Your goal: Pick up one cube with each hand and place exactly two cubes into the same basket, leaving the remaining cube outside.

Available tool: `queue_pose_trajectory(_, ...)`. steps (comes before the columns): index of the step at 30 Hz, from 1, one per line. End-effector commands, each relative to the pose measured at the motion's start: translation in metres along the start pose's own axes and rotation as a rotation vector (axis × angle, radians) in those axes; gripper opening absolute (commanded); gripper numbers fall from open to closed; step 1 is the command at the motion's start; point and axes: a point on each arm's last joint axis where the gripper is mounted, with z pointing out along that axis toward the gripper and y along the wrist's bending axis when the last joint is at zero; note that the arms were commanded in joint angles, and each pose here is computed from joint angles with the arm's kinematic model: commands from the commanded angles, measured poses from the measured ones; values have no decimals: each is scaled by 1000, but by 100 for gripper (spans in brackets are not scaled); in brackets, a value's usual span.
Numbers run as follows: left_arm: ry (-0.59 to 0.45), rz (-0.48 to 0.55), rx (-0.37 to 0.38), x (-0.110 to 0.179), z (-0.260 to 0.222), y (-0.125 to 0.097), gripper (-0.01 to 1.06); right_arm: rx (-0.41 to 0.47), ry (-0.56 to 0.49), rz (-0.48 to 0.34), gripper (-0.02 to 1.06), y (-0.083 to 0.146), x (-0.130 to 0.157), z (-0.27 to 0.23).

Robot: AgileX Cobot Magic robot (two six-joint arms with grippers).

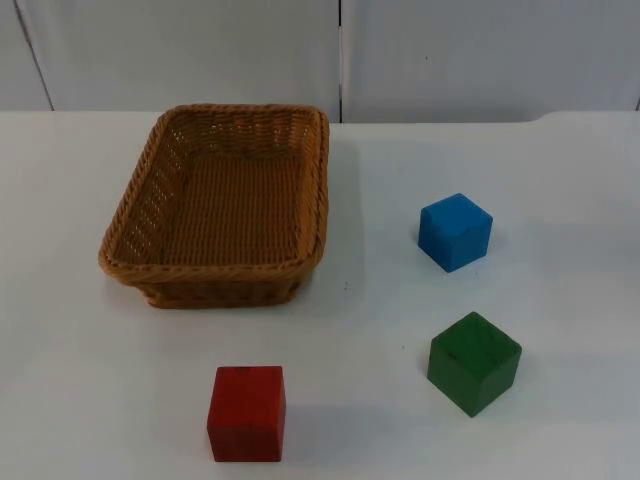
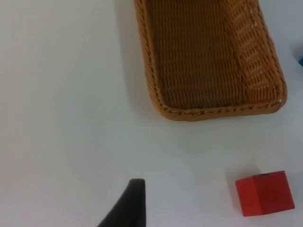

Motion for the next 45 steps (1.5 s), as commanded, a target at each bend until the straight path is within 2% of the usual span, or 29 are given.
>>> queue_pose_trajectory(1,-10,2,34,-4,2,-2,101,-23,21,-22,104,3,-7,6)
queue_pose_trajectory(3,-6,7,43,-5,4,-2,101,-32,26,-38,104,6,-10,9)
queue_pose_trajectory(8,20,2,79,-7,13,-2,101,-138,85,-149,104,39,-25,46)
queue_pose_trajectory(10,27,6,85,-7,16,-3,101,-155,97,-173,104,46,-27,53)
queue_pose_trajectory(14,62,63,133,-7,27,-14,101,-204,139,-269,104,74,-33,79)
queue_pose_trajectory(18,98,114,163,-7,40,-25,101,-230,184,-326,104,90,-35,99)
queue_pose_trajectory(20,121,135,148,-6,50,-31,101,-237,213,-349,104,97,-36,111)
queue_pose_trajectory(25,187,149,122,-2,74,-43,101,-242,261,-363,104,102,-39,136)
queue_pose_trajectory(29,225,147,135,1,92,-53,101,-233,294,-377,104,103,-37,152)
queue_pose_trajectory(35,309,211,138,11,122,-64,101,-231,343,-373,104,103,-30,179)
queue_pose_trajectory(45,427,172,100,27,167,-61,101,-190,430,-387,104,98,-3,226)
